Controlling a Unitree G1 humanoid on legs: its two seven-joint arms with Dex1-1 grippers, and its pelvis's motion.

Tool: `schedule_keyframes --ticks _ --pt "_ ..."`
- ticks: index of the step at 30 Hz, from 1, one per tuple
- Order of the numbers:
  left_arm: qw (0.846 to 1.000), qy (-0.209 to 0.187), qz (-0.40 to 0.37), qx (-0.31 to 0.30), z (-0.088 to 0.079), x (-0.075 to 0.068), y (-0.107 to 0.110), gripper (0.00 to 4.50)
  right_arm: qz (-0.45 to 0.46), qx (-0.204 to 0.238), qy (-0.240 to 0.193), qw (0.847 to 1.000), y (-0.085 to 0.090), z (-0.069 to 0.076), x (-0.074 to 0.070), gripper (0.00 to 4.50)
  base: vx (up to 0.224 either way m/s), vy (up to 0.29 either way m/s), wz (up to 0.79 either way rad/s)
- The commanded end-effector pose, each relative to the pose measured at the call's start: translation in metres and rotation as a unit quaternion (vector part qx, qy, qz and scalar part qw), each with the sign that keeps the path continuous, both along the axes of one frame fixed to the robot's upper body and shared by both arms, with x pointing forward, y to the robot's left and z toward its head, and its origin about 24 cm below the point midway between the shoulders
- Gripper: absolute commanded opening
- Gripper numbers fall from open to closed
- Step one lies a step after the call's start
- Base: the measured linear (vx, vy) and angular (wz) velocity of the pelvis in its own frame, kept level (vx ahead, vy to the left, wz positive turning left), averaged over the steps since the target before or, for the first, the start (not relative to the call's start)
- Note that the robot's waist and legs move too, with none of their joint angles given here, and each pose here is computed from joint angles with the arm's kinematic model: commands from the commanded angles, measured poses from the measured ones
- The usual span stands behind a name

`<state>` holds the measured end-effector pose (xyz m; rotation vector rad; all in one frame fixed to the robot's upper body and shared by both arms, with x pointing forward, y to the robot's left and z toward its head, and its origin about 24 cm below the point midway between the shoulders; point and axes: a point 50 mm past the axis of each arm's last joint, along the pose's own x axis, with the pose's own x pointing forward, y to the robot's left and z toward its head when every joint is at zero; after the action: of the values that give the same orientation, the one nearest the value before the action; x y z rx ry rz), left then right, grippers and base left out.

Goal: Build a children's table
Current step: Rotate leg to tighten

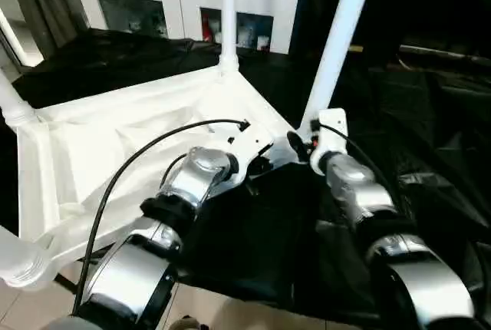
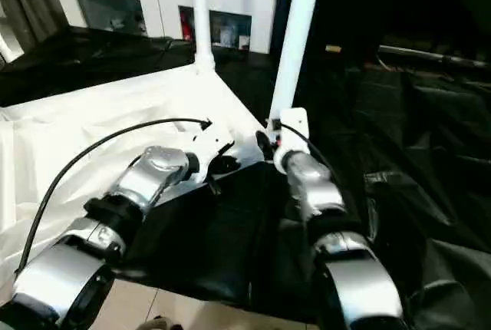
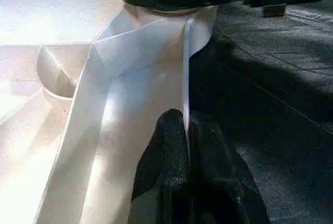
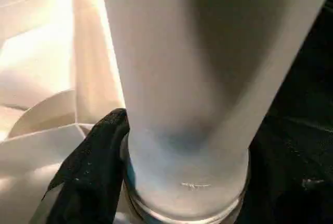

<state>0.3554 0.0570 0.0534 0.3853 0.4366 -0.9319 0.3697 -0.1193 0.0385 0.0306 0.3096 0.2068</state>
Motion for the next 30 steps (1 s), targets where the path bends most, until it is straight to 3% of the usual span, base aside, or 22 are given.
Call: schedule_keyframes --ticks 1,3,4,6,12,15,19,22,30 --pt "0.999 -0.041 0.0 -0.024 0.015 0.005 -0.011 0.0 -0.008 0.008 0.062 0.998 0.005 -0.026 -0.012 2.76 0.0 0.0 0.0" --pt "0.999 -0.038 0.001 -0.023 0.014 0.006 -0.008 0.0 0.008 0.015 0.037 0.999 0.008 -0.018 -0.008 3.32 0.0 0.0 0.0" --pt "0.999 -0.035 0.0 -0.022 0.013 0.006 -0.005 0.0 0.021 0.046 0.016 0.999 0.01 -0.011 -0.006 3.32 0.0 0.0 0.0" --pt "0.999 -0.035 -0.006 -0.022 0.013 0.005 -0.001 0.0 0.029 0.063 -0.001 0.998 0.008 -0.005 -0.004 3.55 0.0 0.0 0.0" --pt "0.998 -0.038 -0.042 -0.033 0.016 0.003 0.011 0.0 0.116 0.053 -0.046 0.991 -0.003 0.011 -0.003 4.01 0.0 0.0 0.0" --pt "0.994 -0.044 -0.093 -0.043 0.018 -0.004 0.02 0.0 0.219 0.023 -0.028 0.975 -0.015 0.013 -0.012 4.19 0.0 0.0 0.0" --pt "0.988 -0.042 -0.137 -0.052 0.02 -0.012 0.027 0.0 0.292 -0.029 -0.017 0.956 -0.031 0.015 -0.021 4.27 0.0 0.0 0.0" --pt "0.984 -0.032 -0.167 -0.056 0.023 -0.019 0.034 0.0 0.341 -0.033 -0.018 0.939 -0.045 0.022 -0.029 4.27 0.0 0.0 0.0" --pt "0.977 -0.024 -0.203 -0.058 0.024 -0.028 0.04 0.0 0.399 -0.038 -0.008 0.916 -0.05 0.025 -0.041 4.27 0.0 0.0 0.0"
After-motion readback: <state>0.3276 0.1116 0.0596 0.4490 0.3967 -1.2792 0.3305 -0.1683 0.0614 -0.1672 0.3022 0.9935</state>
